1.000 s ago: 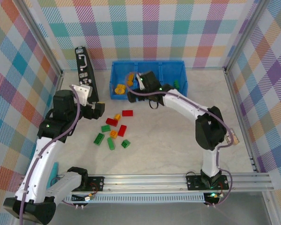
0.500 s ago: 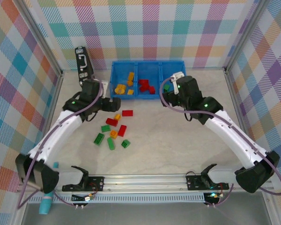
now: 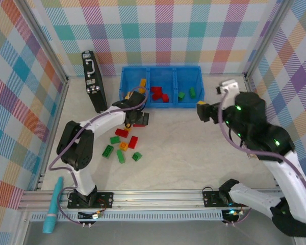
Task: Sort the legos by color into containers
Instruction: Pick up the lego from the center of the table.
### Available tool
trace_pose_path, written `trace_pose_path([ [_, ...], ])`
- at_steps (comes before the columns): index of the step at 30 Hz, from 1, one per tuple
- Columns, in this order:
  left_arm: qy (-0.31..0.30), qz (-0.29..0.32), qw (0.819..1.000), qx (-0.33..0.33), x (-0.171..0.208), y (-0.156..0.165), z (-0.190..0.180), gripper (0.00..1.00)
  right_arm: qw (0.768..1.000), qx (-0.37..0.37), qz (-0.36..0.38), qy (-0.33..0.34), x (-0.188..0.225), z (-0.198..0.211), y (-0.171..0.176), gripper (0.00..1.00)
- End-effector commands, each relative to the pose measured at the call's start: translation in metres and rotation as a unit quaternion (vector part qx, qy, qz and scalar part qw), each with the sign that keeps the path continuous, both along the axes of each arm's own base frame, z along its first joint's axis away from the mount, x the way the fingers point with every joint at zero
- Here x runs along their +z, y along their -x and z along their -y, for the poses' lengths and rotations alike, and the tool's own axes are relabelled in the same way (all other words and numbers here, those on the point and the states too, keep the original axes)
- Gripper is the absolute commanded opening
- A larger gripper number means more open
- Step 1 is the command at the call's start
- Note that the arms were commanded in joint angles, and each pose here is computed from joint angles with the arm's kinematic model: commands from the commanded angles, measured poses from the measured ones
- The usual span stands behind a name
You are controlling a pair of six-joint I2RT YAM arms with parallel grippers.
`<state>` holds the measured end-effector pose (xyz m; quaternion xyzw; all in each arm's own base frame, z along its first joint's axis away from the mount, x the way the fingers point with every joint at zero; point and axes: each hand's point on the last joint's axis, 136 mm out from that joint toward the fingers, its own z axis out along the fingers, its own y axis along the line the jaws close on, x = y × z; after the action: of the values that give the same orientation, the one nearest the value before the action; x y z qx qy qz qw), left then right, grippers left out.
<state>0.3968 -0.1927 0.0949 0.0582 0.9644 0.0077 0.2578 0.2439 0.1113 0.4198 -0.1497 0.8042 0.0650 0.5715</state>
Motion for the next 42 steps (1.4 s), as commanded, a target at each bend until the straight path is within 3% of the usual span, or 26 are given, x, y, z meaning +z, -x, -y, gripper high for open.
trace_pose_path([
  [1, 0.007, 0.027, 1.000, 0.006, 0.006, -0.019, 0.017, 1.00, 0.999, -0.019, 0.046, 0.008, 0.010, -0.002, -0.019, 0.99],
  [4, 0.002, 0.021, 1.000, 0.004, -0.006, -0.025, 0.021, 1.00, 0.998, -0.043, 0.024, 0.047, -0.003, -0.002, -0.035, 0.99],
  [13, -0.018, -0.004, 1.000, 0.016, -0.038, -0.035, 0.025, 1.00, 0.999, 0.023, 0.007, 0.047, -0.025, -0.032, -0.041, 0.99],
  [26, -0.045, -0.046, 0.996, 0.054, -0.065, -0.026, 0.012, 0.99, 0.998, 0.043, -0.009, 0.041, -0.033, -0.049, -0.052, 0.99],
  [42, -0.003, -0.085, 0.992, 0.090, -0.088, -0.013, 0.006, 0.68, 0.997, 0.046, -0.026, 0.053, -0.040, -0.055, -0.059, 0.99],
])
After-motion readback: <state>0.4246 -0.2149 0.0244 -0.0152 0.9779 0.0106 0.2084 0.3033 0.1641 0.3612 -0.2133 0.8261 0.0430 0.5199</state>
